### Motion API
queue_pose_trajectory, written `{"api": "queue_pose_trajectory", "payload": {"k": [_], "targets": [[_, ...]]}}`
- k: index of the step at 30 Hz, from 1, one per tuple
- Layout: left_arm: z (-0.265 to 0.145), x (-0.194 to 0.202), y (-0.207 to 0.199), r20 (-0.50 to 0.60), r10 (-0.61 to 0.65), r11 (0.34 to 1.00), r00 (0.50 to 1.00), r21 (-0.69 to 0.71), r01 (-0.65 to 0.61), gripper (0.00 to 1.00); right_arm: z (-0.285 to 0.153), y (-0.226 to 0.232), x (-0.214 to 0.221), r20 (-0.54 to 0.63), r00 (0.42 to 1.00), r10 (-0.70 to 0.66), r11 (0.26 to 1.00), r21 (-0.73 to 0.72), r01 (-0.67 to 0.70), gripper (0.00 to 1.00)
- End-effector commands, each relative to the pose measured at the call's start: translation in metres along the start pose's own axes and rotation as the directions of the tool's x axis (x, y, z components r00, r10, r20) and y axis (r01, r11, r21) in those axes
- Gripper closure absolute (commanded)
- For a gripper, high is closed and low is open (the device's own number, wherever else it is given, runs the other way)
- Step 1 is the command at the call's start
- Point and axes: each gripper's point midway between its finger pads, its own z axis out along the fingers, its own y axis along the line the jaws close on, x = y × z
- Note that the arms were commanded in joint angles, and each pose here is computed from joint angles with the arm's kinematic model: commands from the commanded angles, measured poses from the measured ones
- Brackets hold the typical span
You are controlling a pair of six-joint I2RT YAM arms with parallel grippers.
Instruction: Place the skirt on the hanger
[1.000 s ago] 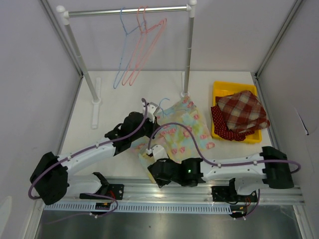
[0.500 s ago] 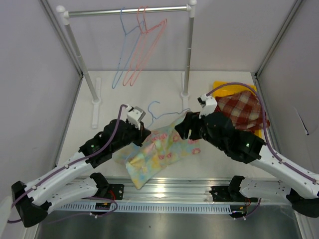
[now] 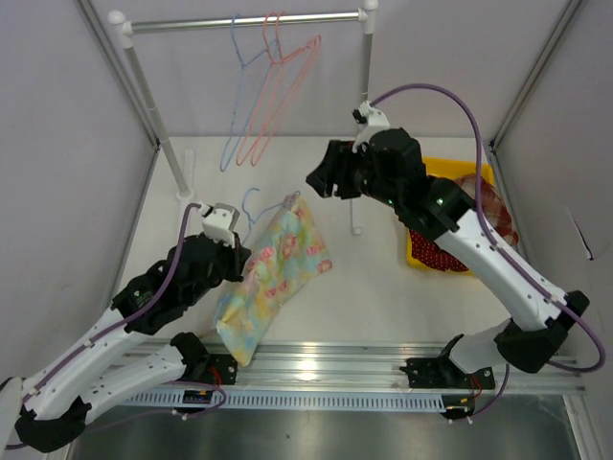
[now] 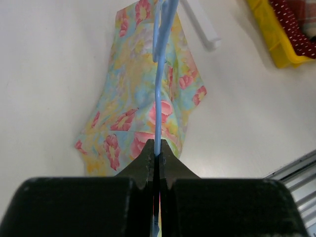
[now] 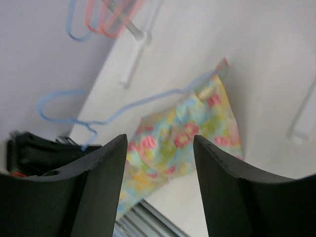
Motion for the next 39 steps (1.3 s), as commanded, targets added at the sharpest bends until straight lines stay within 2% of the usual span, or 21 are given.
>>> {"api": "queue_pose_trajectory", "payload": {"k": [1, 3, 4, 6, 7, 11, 17, 21, 22, 23, 26, 27, 28, 34, 35, 39], "targets": [[-0.02, -0.013, 0.017, 0.074, -0.087, 0.994, 0.994, -0.067, 0.092, 1.0, 0.021, 0.043, -0.04, 0.062, 0.997, -0.052, 0.989, -0.135, 0.06, 0.38], [-0.028, -0.007, 0.028, 0.061, -0.095, 0.988, 0.994, -0.118, 0.102, 1.0, 0.023, 0.06, -0.067, 0.123, 0.991, -0.059, 0.983, -0.164, 0.079, 0.38], [-0.035, -0.013, 0.037, 0.088, -0.113, 0.979, 0.99, -0.16, 0.126, 1.0, 0.042, 0.06, -0.064, 0.105, 0.992, -0.065, 0.985, -0.155, 0.081, 0.38], [-0.045, -0.012, 0.049, 0.084, -0.12, 0.968, 0.989, -0.214, 0.135, 1.0, 0.045, 0.071, -0.082, 0.146, 0.986, -0.078, 0.981, -0.167, 0.102, 0.38], [-0.047, -0.011, 0.053, 0.087, -0.13, 0.961, 0.988, -0.234, 0.147, 1.0, 0.06, 0.069, -0.077, 0.132, 0.988, -0.083, 0.982, -0.156, 0.104, 0.38], [-0.058, -0.015, 0.076, 0.127, -0.144, 0.919, 0.981, -0.352, 0.18, 1.0, 0.07, 0.073, -0.085, 0.153, 0.983, -0.097, 0.981, -0.152, 0.121, 0.38], [-0.061, -0.034, 0.089, 0.185, -0.143, 0.877, 0.972, -0.431, 0.211, 1.0, 0.066, 0.057, -0.089, 0.182, 0.976, -0.123, 0.986, -0.086, 0.14, 0.37], [-0.051, -0.056, 0.101, 0.211, -0.126, 0.852, 0.969, -0.477, 0.215, 1.0, 0.04, 0.047, -0.095, 0.207, 0.971, -0.122, 0.989, -0.062, 0.138, 0.38], [-0.043, -0.059, 0.098, 0.187, -0.114, 0.867, 0.976, -0.46, 0.19, 1.0, 0.035, 0.044, -0.095, 0.209, 0.971, -0.12, 0.989, -0.055, 0.134, 0.37], [-0.041, -0.071, 0.106, 0.228, -0.125, 0.854, 0.966, -0.471, 0.222, 1.0, 0.036, 0.035, -0.086, 0.188, 0.974, -0.123, 0.99, -0.039, 0.133, 0.38], [-0.026, -0.09, 0.117, 0.239, -0.121, 0.854, 0.963, -0.469, 0.224, 1.0, 0.008, 0.027, -0.09, 0.221, 0.969, -0.112, 0.992, -0.031, 0.122, 0.37], [-0.024, -0.099, 0.118, 0.244, -0.106, 0.861, 0.964, -0.463, 0.212, 1.0, 0.01, 0.017, -0.077, 0.195, 0.974, -0.113, 0.993, -0.013, 0.117, 0.37], [-0.014, -0.104, 0.12, 0.231, -0.108, 0.868, 0.967, -0.452, 0.205, 1.0, -0.009, 0.018, -0.085, 0.232, 0.968, -0.1, 0.994, -0.022, 0.109, 0.37], [-0.006, -0.158, 0.14, 0.287, -0.067, 0.879, 0.956, -0.436, 0.192, 1.0, -0.046, -0.015, -0.072, 0.241, 0.967, -0.085, 0.996, 0.028, 0.081, 0.37], [-0.009, -0.178, 0.146, 0.313, -0.064, 0.882, 0.947, -0.426, 0.2, 1.0, -0.059, -0.016, -0.075, 0.26, 0.962, -0.083, 0.997, 0.024, 0.079, 0.36], [-0.007, -0.207, 0.158, 0.321, -0.033, 0.882, 0.946, -0.436, 0.179, 1.0, -0.081, -0.027, -0.078, 0.283, 0.956, -0.082, 0.996, 0.04, 0.074, 0.36]]}}
